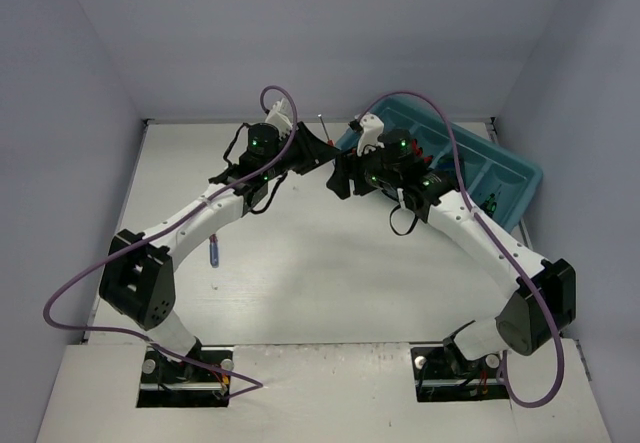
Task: Sort the tools into containers
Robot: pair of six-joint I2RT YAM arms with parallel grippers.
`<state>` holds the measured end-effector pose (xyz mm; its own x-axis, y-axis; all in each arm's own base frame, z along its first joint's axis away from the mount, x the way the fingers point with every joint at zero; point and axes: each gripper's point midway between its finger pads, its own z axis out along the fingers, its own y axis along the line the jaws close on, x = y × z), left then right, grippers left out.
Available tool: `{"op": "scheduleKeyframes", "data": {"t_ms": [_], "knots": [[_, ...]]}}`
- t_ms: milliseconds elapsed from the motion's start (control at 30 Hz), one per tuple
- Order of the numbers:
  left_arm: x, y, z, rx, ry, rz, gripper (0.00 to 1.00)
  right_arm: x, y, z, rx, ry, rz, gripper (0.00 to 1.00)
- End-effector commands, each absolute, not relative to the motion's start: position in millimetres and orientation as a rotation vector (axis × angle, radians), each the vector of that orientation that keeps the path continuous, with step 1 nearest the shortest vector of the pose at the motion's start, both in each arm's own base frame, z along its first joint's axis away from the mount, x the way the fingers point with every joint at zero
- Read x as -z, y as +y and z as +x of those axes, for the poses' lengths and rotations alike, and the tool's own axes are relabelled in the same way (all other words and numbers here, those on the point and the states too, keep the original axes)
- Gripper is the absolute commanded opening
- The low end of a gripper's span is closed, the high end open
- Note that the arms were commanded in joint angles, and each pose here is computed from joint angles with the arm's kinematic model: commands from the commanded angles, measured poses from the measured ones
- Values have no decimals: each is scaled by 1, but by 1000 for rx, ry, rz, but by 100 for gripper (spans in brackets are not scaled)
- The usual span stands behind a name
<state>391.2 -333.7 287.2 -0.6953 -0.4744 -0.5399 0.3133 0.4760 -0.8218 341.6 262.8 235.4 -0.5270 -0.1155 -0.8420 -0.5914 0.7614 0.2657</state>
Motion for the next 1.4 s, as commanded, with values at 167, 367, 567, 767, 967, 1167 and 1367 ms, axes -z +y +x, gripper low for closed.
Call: {"op": "scheduleKeyframes", "data": {"t_ms": [167, 367, 567, 767, 967, 1167, 1367], "knots": [[-356, -332, 374, 1409, 1766, -56, 0, -266, 269, 365, -636, 1946, -526, 55], [-355, -332, 371, 1417, 1769, -48, 0, -261, 280, 368, -659, 1951, -566, 30], [-347, -328, 371, 1393, 1781, -59, 11, -260, 276, 383, -604, 1961, -511, 2], [-308, -281, 384, 1183, 1863, -186, 49, -240, 241, 428, -495, 2043, -257, 0], [-257, -184, 366, 590, 2105, -244, 63, -211, 184, 495, -441, 2107, 110, 0], [-230, -107, 325, 201, 2215, -268, 69, -177, 143, 565, -364, 2105, 345, 12], [-177, -78, 297, 141, 2325, -377, 70, -169, 144, 607, -410, 2081, 361, 45]]}}
